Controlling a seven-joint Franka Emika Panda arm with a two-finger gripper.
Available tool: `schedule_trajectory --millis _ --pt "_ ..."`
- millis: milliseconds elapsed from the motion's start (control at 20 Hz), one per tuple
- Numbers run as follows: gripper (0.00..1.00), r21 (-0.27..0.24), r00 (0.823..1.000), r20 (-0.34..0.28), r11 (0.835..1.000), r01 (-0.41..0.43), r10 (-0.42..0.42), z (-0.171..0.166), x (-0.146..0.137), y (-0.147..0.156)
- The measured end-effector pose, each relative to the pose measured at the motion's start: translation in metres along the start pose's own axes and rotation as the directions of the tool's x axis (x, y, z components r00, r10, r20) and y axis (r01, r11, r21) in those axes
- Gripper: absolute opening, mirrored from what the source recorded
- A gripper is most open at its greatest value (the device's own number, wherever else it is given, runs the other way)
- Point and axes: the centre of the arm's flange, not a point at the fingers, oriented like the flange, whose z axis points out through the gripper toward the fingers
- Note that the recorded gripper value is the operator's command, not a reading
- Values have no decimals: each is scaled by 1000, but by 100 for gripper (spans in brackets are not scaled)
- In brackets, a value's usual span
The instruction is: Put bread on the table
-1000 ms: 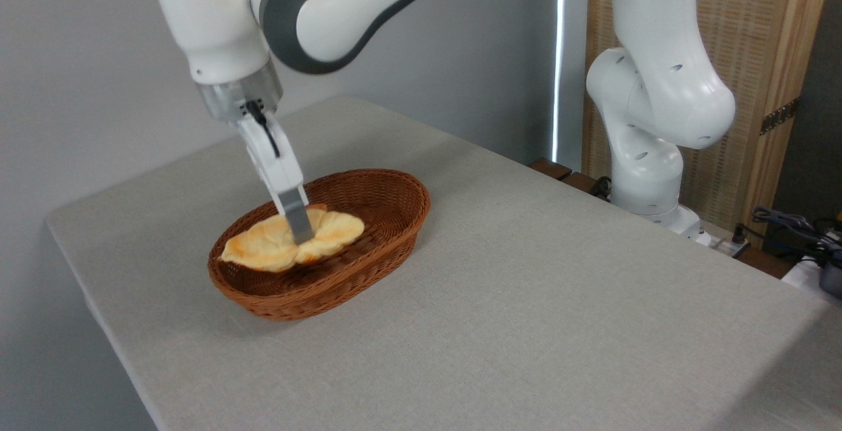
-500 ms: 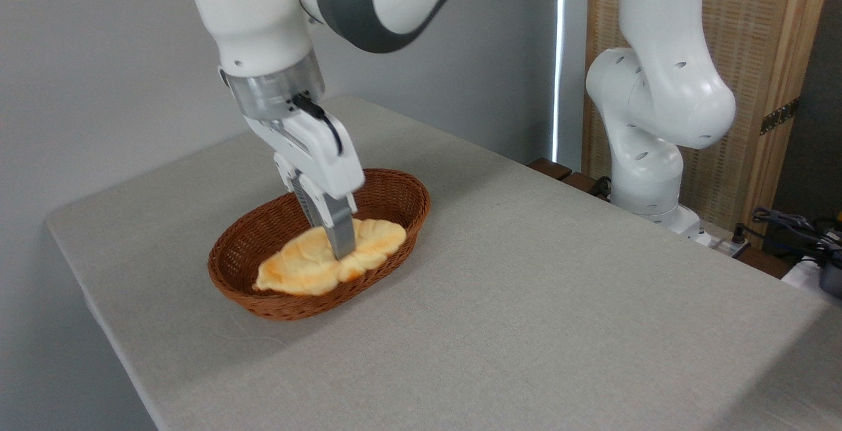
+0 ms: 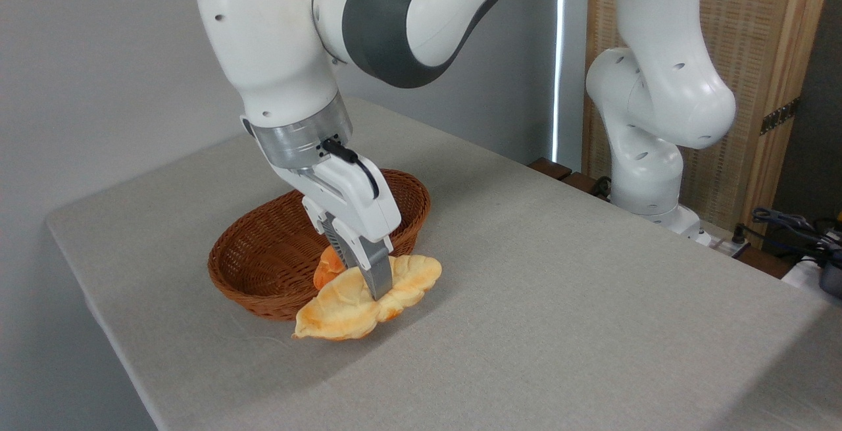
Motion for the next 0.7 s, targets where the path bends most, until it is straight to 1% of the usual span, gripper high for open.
schedule_trajectory --millis 550,700 --pt "100 2 1000 6 1000 -2 2 2 1 0" --pt "100 3 1000 6 1000 -23 23 1 9 8"
